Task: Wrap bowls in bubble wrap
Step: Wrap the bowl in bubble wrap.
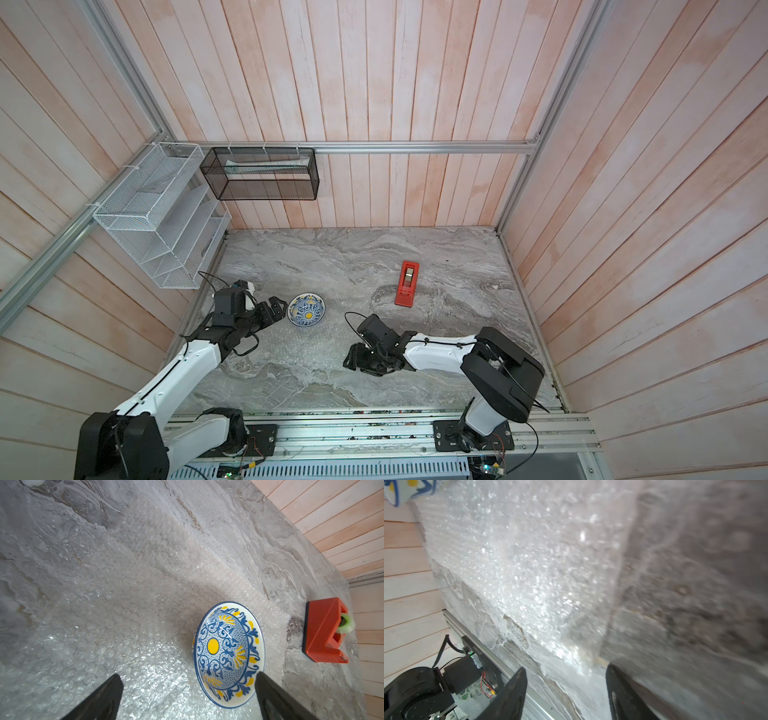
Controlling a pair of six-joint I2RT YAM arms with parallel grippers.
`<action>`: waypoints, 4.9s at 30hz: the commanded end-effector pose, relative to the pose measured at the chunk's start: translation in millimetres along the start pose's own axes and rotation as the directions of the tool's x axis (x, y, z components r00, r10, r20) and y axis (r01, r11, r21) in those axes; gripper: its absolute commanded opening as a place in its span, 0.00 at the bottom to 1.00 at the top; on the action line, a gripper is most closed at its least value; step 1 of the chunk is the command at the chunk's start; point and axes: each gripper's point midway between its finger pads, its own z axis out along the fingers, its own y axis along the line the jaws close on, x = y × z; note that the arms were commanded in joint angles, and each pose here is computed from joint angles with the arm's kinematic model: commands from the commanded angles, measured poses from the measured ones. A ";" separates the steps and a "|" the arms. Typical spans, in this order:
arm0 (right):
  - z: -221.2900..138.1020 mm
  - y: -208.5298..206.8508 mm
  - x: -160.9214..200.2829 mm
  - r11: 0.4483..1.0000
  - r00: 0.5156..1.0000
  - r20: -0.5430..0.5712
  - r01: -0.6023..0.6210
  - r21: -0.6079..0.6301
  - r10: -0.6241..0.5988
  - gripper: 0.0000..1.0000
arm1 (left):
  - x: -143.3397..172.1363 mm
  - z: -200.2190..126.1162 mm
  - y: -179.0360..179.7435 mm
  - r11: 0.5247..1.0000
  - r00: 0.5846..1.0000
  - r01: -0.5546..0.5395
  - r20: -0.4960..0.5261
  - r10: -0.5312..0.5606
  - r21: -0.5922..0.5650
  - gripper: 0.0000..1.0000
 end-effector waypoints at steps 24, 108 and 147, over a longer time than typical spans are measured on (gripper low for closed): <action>8.3 128.7 -127.2 0.924 0.956 0.151 0.285 -0.255 -0.253 0.00 | 6.5 -8.4 -9.5 0.992 0.995 0.030 0.088 -0.041 0.122 0.99; 48.3 93.2 -139.4 0.987 0.984 0.076 0.161 -0.013 -0.159 0.45 | 47.3 94.0 11.6 0.999 0.991 0.017 -0.131 -0.021 -0.038 0.81; 64.5 43.6 -152.1 0.921 0.956 -0.032 0.290 0.259 -0.292 0.03 | -26.5 34.1 115.1 0.905 0.967 0.256 0.096 -0.237 -0.340 0.98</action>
